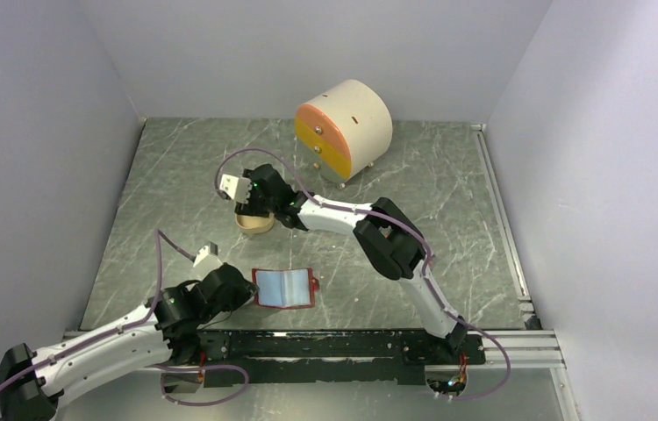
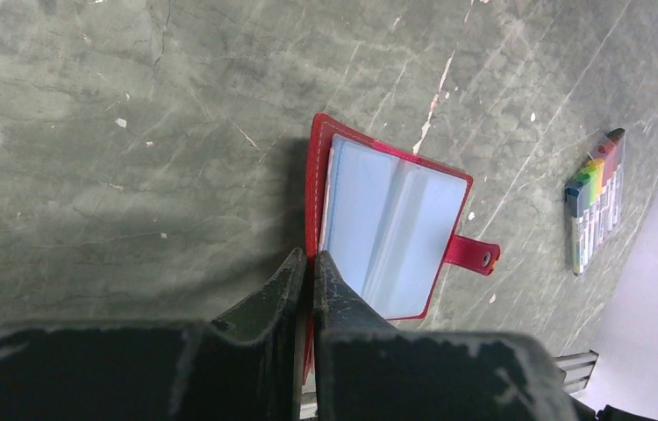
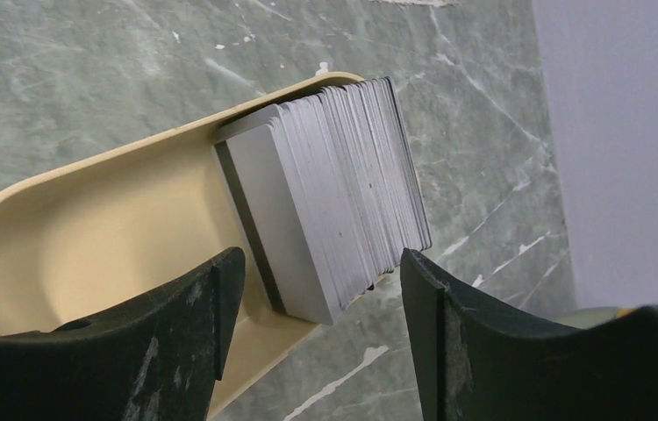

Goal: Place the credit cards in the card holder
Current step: Pick up the credit card from the storage box.

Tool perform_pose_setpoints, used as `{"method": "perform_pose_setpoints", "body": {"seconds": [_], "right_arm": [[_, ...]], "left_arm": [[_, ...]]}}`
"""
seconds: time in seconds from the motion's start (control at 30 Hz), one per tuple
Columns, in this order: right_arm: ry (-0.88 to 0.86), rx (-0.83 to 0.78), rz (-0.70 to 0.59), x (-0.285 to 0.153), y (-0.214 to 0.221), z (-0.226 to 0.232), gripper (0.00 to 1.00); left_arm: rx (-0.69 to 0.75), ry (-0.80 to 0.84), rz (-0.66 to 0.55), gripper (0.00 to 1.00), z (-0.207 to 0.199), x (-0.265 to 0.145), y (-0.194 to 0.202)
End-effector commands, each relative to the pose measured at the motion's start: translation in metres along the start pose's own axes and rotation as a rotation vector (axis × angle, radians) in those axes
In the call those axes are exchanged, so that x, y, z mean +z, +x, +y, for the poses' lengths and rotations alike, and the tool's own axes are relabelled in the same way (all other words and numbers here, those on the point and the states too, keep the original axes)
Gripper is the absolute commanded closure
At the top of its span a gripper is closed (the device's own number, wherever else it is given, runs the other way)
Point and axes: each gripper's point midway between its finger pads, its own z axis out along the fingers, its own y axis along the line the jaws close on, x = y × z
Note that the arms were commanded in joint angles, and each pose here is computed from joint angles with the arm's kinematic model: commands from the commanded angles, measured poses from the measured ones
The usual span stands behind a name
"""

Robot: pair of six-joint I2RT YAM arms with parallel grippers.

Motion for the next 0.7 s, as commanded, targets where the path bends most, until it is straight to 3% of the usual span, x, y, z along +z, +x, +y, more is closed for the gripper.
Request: {"method": "perform_pose_setpoints", "body": {"seconds": [0.0, 0.43, 0.67], "right_arm": [[0.026, -0.085, 0.016, 0.009, 0.001, -0.01, 0.32], [0.071, -0.132, 0.033, 0.023, 0.006, -0.017, 0.33], [0.117, -0.114, 0.011, 0.019, -0.002, -0.031, 0.47]], "left_arm": [[0.001, 0.006, -0.029, 0.91, -0.003, -0.003, -0.007], [-0.007, 0.006, -0.03, 0.91, -0.001, -0.005, -0.007], [-0.006, 0.005, -0.02, 0.91, 0.0, -0.004, -0.005]]}}
